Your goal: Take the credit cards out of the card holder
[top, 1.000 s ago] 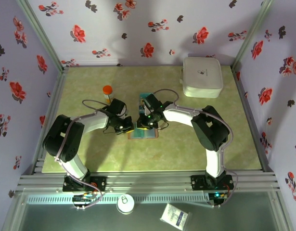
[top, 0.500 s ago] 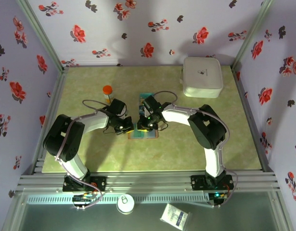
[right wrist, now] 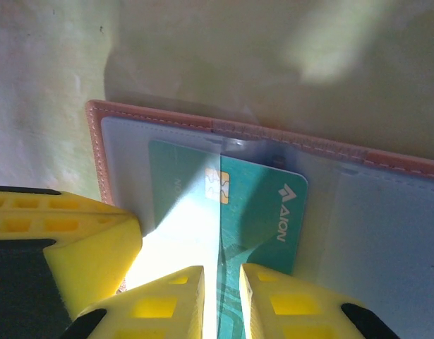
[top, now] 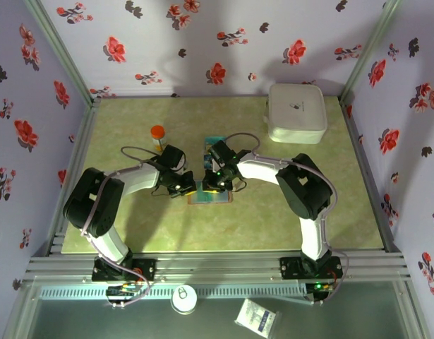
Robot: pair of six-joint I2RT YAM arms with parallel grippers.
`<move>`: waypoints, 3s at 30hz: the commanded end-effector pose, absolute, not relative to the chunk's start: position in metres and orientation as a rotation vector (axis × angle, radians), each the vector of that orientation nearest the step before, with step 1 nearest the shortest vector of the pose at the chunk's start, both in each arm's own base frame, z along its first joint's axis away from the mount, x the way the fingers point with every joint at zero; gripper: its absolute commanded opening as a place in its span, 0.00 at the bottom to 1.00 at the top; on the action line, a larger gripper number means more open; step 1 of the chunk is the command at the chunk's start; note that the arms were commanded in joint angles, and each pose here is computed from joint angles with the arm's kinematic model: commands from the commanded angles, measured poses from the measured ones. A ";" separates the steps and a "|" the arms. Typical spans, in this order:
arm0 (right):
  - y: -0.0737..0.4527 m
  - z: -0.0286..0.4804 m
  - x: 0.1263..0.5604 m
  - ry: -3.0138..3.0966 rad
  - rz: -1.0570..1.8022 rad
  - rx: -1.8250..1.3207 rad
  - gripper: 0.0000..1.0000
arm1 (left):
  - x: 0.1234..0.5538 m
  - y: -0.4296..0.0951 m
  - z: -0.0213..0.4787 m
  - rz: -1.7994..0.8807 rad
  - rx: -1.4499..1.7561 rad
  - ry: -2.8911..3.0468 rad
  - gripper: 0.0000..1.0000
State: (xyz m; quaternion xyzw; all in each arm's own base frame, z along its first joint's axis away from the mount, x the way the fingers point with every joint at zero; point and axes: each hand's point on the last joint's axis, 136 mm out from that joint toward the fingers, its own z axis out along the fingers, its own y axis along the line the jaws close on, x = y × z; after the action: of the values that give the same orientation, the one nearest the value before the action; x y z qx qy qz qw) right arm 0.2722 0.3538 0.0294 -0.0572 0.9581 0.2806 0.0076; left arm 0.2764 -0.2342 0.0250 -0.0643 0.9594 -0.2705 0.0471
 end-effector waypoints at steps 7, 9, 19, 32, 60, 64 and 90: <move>0.356 0.050 0.272 2.937 0.908 -0.208 0.23 | 0.274 -0.234 0.030 -0.806 -0.189 2.936 0.00; 0.355 0.055 0.273 2.916 0.920 -0.202 0.23 | 0.274 -0.236 0.034 -0.820 -0.184 2.927 0.00; 0.340 0.057 0.274 2.907 0.881 -0.135 0.24 | 0.275 -0.247 0.035 -0.838 -0.157 2.931 0.00; 0.328 0.045 0.273 2.938 0.844 -0.078 0.26 | 0.265 -0.240 0.023 -0.802 -0.175 2.964 0.00; 0.332 0.022 0.272 2.978 0.896 -0.046 0.25 | 0.259 -0.230 0.009 -0.727 -0.178 3.007 0.00; 0.329 0.020 0.271 2.985 0.872 -0.053 0.25 | 0.258 -0.229 0.008 -0.723 -0.178 3.009 0.00; 0.345 0.040 0.273 2.894 1.094 -0.018 0.17 | 0.259 -0.229 0.009 -0.722 -0.188 3.005 0.00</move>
State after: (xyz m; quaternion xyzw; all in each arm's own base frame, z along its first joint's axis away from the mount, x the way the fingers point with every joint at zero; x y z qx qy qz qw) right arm 0.2718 0.3454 0.0311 -0.0126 0.9403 0.3393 0.0214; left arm 0.2699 -0.2410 0.0235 -0.0521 0.9612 -0.2676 0.0420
